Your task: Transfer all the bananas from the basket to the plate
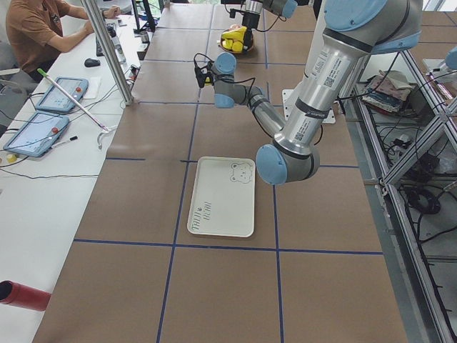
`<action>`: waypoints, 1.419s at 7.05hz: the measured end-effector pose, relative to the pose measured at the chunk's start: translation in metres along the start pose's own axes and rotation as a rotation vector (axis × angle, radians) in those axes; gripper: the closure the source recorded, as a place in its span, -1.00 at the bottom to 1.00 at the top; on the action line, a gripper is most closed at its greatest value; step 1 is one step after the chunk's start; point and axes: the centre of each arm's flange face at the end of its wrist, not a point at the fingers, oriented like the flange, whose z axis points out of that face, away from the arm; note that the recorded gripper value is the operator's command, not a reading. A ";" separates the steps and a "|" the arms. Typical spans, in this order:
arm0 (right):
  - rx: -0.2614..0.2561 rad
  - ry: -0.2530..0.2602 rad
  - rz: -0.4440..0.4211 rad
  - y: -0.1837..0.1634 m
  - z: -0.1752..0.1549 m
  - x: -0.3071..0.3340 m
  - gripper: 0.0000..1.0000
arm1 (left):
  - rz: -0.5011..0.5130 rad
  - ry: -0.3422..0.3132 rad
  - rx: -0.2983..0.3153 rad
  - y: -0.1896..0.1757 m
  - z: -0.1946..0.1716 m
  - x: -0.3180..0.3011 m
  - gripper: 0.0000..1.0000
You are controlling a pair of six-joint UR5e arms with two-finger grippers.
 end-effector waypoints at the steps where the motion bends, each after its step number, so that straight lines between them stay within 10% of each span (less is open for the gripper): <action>1: 0.017 0.013 0.008 -0.008 -0.004 0.010 -1.00 | 0.036 -0.091 0.033 -0.017 -0.010 -0.036 1.00; 6: 0.047 0.075 0.038 -0.023 -0.006 0.032 -0.99 | 0.143 -0.442 0.106 -0.116 -0.153 -0.267 1.00; 10: 0.047 0.093 0.044 -0.024 -0.003 0.040 -1.00 | 0.162 -0.600 0.090 -0.141 -0.177 -0.370 1.00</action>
